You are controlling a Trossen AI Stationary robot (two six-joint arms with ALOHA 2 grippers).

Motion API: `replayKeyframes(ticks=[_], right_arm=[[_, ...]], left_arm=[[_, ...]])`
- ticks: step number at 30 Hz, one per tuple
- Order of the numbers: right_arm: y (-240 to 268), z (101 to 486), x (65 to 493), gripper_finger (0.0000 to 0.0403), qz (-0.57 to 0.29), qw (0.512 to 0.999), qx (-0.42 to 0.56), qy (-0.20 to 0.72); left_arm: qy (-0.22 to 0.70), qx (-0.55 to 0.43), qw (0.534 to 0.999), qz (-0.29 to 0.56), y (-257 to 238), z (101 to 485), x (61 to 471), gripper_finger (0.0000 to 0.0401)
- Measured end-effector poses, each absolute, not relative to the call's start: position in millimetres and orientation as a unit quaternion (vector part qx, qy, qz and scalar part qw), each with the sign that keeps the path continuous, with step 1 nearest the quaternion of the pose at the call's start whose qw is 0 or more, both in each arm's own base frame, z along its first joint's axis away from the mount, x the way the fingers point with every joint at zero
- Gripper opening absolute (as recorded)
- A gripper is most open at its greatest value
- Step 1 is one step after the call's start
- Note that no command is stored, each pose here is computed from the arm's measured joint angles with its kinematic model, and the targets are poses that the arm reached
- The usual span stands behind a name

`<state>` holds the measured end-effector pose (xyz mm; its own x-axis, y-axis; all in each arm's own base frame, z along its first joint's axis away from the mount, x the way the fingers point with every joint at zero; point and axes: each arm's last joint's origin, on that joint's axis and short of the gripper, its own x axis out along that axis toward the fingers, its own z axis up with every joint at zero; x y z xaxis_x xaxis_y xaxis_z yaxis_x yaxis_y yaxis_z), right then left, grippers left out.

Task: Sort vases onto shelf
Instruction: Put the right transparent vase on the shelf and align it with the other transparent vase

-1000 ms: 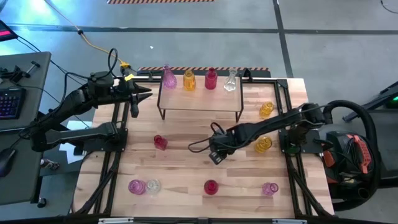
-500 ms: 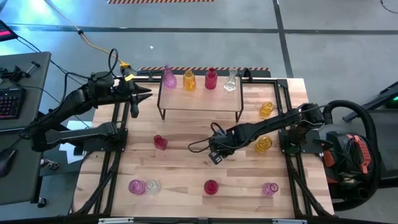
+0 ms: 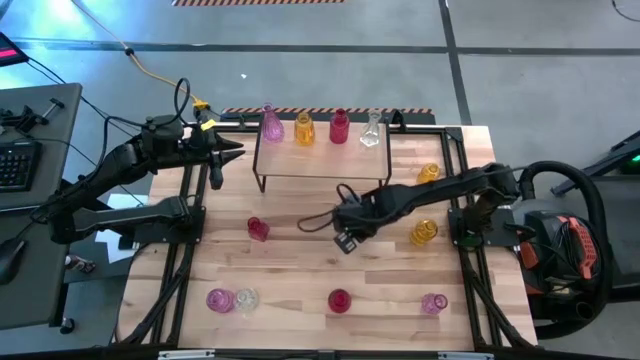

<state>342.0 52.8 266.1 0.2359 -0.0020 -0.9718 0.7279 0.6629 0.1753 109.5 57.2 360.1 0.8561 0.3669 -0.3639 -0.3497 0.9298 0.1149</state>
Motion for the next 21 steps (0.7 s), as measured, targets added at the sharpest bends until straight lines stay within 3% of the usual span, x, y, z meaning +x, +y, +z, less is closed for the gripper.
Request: replayKeyframes(ticks=[12, 21], right_arm=[[17, 351, 332, 0.0003, -0.277, 0.757, 0.222, 0.548], [-15, 380, 321, 0.0004, -0.281, 0.774, 0.136, 0.552]], left_arm=[[0.193, 0.022, 0.963, 0.186, 57, 360, 110, 0.0071], [0.193, 0.022, 0.963, 0.187, 57, 360, 110, 0.0071]])
